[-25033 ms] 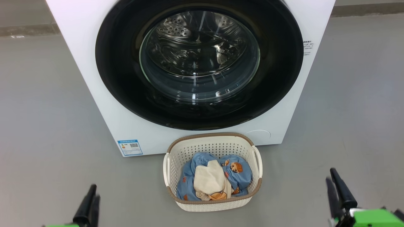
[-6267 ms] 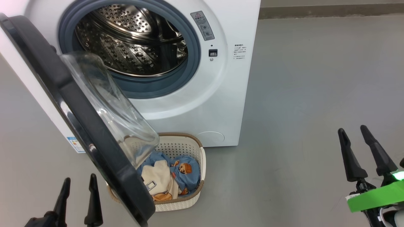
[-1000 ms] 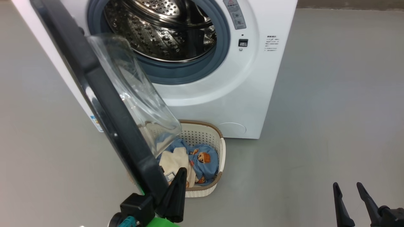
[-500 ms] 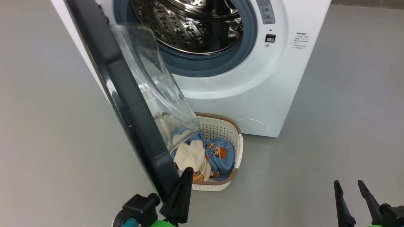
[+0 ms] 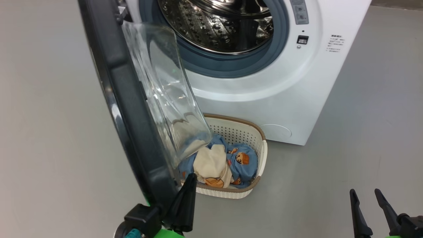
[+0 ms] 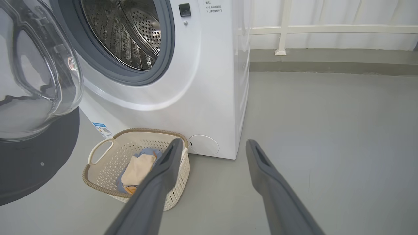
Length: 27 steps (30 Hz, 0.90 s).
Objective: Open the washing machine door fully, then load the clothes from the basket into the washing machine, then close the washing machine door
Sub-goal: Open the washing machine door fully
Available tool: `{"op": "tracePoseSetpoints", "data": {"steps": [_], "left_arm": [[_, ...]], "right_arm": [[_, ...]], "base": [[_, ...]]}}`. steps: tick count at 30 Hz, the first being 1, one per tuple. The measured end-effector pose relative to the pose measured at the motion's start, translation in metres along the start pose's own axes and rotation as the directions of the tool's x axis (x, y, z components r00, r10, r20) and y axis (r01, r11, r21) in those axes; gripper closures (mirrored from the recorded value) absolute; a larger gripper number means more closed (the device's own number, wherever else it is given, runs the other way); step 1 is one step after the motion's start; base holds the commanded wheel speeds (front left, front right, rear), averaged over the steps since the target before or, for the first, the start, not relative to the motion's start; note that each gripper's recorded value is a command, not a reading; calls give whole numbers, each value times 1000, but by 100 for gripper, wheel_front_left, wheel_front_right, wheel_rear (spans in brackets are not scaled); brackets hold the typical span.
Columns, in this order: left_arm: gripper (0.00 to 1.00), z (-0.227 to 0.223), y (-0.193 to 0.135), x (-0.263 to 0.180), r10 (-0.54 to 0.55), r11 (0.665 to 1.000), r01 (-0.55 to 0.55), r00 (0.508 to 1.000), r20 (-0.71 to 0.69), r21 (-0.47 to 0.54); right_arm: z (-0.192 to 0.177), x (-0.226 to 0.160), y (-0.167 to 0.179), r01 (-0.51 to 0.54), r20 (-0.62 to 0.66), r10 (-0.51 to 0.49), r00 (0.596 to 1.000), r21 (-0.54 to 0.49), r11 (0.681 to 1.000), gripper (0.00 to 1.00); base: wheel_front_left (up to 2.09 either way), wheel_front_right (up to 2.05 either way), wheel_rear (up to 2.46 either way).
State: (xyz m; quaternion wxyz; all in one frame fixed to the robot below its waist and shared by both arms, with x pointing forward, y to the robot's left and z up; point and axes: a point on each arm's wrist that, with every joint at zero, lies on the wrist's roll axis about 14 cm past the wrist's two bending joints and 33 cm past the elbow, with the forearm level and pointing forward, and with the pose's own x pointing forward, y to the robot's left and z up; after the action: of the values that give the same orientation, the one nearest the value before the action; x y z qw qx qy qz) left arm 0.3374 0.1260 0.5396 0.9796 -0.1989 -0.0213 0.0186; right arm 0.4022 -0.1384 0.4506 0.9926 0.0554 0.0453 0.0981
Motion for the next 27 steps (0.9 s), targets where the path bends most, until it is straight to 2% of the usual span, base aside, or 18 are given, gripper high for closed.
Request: {"op": "tracePoseSetpoints", "data": {"steps": [5, 11, 17, 27], "left_arm": [[100, 6, 19, -3, 67, 998, -67, 998, 17, 14], [100, 18, 56, -10, 191, 980, -194, 980, 60, 44], [100, 35, 97, -21, 316, 944, -324, 941, 120, 59], [100, 41, 164, -39, 495, 857, -510, 854, 161, 71]], "right_arm": [[-3, 7, 10, -30, -8, 30, 1000, 1, 1000, 0], [-6, 15, 22, -71, -17, 72, 997, 1, 997, 0], [-7, 19, 30, -98, -19, 98, 995, -3, 995, 0], [-5, 14, 23, -82, -16, 82, 997, -6, 997, 0]], "base": [[0, 0, 0], [0, 0, 0], [0, 0, 0], [0, 0, 0]]}}
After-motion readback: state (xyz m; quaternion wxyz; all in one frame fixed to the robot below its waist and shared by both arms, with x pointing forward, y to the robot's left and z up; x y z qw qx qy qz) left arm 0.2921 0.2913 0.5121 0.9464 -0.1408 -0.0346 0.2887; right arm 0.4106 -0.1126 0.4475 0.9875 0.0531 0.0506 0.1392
